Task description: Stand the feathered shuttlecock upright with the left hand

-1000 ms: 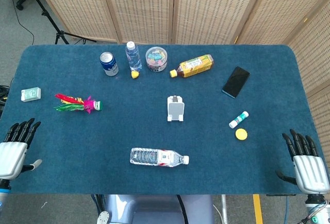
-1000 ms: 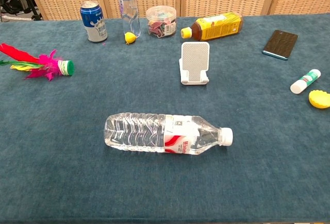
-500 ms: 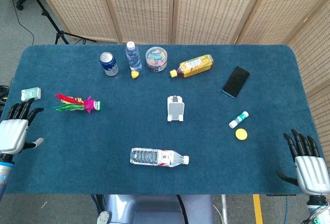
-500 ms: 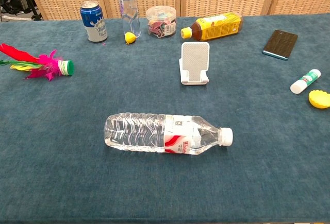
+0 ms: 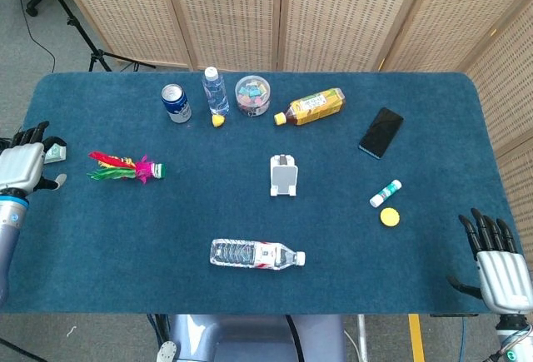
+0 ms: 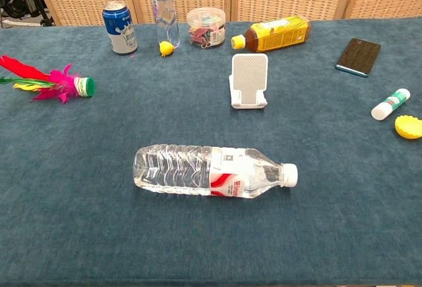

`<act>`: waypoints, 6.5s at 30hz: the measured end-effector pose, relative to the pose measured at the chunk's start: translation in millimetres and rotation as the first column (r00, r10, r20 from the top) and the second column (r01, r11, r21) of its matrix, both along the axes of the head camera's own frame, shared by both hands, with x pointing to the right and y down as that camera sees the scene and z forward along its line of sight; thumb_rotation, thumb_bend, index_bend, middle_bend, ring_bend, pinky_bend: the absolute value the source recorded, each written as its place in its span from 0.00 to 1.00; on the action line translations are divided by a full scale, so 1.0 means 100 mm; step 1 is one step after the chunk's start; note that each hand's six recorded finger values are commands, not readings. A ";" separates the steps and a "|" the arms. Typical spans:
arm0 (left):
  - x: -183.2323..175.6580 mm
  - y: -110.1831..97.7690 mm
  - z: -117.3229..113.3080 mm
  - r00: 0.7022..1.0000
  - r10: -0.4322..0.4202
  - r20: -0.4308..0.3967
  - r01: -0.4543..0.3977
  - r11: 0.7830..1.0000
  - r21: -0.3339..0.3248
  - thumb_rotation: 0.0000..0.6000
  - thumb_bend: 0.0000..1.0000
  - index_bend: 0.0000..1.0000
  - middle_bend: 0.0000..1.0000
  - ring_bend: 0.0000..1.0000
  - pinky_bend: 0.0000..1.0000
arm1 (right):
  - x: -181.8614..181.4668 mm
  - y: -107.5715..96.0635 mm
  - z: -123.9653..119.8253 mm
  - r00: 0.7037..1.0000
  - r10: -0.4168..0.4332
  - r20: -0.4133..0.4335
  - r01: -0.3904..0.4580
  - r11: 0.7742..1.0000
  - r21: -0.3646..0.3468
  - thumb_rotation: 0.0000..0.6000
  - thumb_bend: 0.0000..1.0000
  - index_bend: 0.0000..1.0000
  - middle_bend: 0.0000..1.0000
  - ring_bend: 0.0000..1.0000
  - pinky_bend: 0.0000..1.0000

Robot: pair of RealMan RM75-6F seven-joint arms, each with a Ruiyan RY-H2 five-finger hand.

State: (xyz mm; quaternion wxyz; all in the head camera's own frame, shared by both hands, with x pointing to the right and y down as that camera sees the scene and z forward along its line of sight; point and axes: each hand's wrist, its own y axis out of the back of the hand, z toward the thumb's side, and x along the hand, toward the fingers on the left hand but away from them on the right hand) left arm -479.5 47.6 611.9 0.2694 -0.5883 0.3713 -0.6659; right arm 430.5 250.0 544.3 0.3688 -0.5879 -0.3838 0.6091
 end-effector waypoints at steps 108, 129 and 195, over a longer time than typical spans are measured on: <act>0.44 -0.37 0.76 0.989 -0.130 -0.067 0.124 0.989 -0.087 1.00 0.61 0.60 0.00 0.00 0.00 | 0.05 -0.05 0.03 1.000 0.011 0.006 -0.011 1.000 0.018 1.00 0.00 0.00 0.00 0.00 0.00; 1.14 -0.49 0.06 0.988 0.137 -0.070 -0.131 0.987 0.094 1.00 0.60 0.61 0.00 0.00 0.00 | 0.05 -0.04 -0.05 1.000 0.010 0.022 -0.011 0.999 0.040 1.00 0.00 0.00 0.00 0.00 0.00; 0.25 1.59 -0.37 0.983 0.120 -0.140 -0.105 0.989 0.104 1.00 0.14 0.05 0.00 0.00 0.00 | 0.09 -0.08 -0.16 0.999 0.027 0.027 -0.030 0.995 0.095 1.00 0.00 0.00 0.00 0.00 0.00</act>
